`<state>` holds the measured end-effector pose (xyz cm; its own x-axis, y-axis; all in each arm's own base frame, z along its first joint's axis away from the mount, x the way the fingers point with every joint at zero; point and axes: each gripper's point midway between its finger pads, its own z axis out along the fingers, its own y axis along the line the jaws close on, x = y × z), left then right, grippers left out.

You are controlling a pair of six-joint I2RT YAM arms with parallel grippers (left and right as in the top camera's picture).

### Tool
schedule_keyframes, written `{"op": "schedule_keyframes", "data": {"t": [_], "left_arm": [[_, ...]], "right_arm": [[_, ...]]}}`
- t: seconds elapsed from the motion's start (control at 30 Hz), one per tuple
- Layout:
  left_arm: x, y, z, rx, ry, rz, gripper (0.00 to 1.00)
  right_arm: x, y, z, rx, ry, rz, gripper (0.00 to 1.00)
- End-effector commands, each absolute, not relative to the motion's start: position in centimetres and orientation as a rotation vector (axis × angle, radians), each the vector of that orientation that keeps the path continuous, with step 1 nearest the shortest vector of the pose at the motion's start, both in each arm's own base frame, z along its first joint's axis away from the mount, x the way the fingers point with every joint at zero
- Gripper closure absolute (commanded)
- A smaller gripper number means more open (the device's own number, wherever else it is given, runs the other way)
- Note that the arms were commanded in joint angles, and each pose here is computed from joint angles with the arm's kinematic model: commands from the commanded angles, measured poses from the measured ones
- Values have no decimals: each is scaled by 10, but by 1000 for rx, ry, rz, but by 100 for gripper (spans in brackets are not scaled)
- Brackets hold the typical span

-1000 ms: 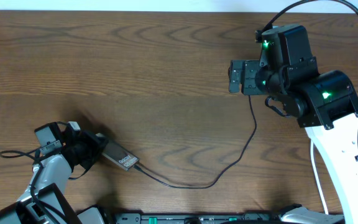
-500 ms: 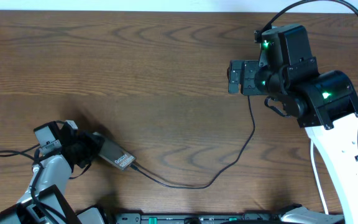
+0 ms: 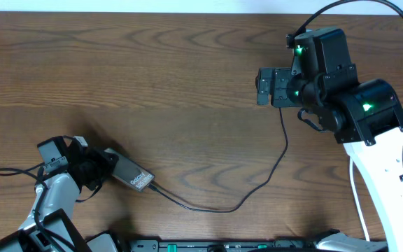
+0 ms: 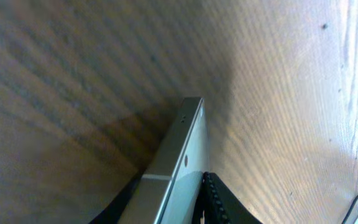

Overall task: Plug charger to phone and switch on socket
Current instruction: 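Lower the phone flat onto the table with the left gripper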

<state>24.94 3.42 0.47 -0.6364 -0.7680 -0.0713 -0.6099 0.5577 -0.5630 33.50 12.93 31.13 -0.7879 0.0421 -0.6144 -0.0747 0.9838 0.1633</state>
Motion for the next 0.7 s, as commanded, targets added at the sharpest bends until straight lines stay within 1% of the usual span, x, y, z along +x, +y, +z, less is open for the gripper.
{"op": "schedule_keyframes", "data": {"t": [0.0, 0.2, 0.37, 0.47, 0.67], "left_arm": [[231, 36, -9, -1195, 2554, -653, 73], [230, 35, -10, -1214, 2552, -657, 72], [232, 36, -9, -1226, 2537, -658, 66], [233, 37, -9, -1223, 2535, -656, 64], [233, 37, -9, -1223, 2534, -656, 64]], "right_arm": [[336, 127, 312, 4, 2465, 238, 1], [336, 127, 312, 4, 2466, 238, 1], [336, 127, 312, 4, 2466, 238, 1], [336, 127, 312, 4, 2466, 238, 1], [336, 127, 312, 3, 2466, 237, 1]]}}
